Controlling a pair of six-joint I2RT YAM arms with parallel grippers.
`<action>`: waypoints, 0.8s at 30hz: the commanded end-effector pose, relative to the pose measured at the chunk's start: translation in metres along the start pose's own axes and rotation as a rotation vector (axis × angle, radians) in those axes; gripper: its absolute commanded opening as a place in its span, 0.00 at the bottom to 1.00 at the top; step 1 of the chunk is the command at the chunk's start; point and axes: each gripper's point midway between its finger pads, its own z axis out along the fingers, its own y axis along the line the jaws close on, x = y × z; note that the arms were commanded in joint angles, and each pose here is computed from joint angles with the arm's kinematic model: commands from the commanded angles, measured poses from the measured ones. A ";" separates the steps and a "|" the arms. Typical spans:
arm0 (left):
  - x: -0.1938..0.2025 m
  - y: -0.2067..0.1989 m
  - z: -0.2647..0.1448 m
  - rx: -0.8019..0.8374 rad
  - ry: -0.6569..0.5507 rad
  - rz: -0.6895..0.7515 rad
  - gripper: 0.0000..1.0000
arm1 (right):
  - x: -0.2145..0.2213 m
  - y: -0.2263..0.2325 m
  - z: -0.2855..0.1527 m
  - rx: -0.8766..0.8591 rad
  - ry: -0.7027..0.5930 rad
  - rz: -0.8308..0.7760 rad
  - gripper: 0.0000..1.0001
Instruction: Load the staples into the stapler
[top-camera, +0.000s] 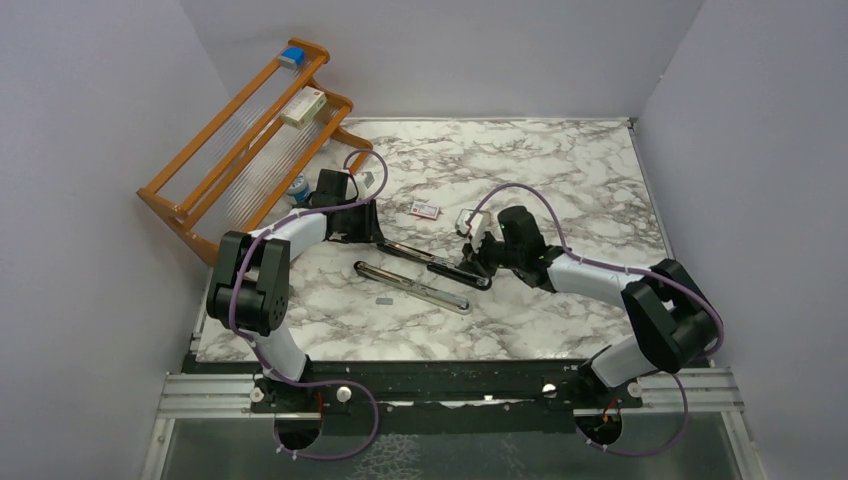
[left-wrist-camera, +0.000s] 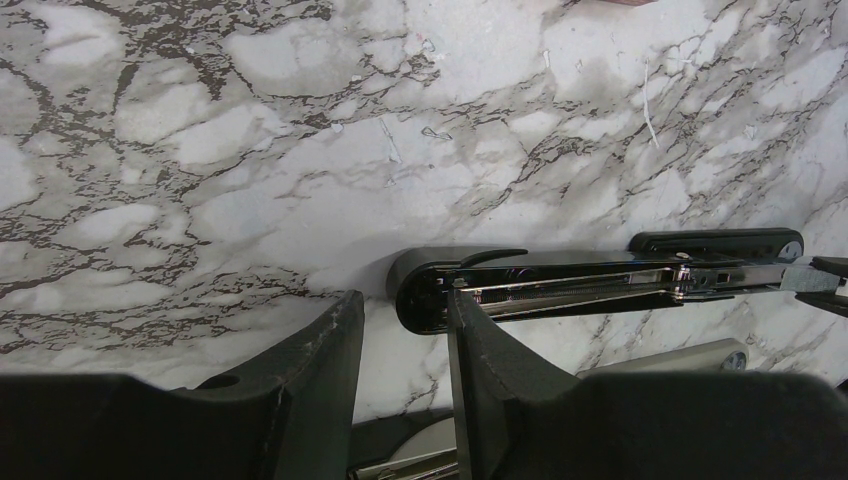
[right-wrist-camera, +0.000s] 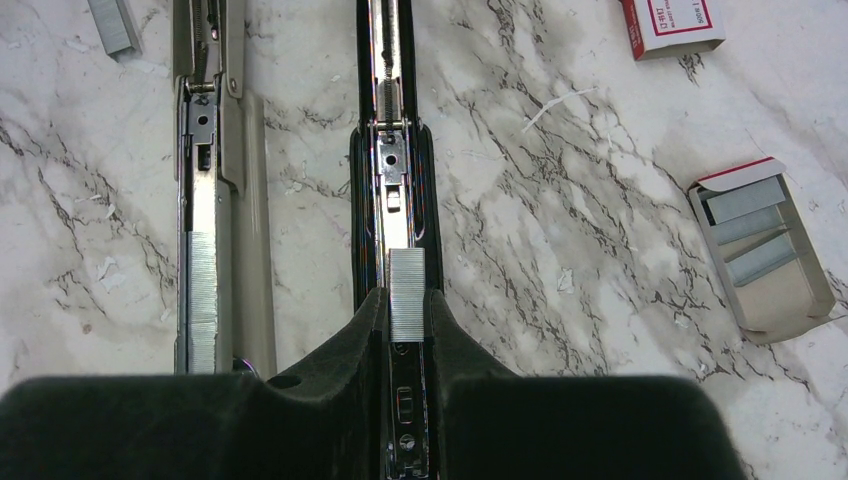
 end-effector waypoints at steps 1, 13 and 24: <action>0.006 0.008 0.005 -0.026 0.030 0.003 0.39 | -0.004 0.002 0.004 -0.030 0.002 -0.012 0.01; 0.006 0.008 0.005 -0.028 0.030 0.004 0.39 | 0.000 0.005 0.006 -0.051 0.025 -0.006 0.01; 0.006 0.008 0.005 -0.027 0.032 0.004 0.38 | 0.004 0.006 0.006 -0.064 0.051 0.000 0.01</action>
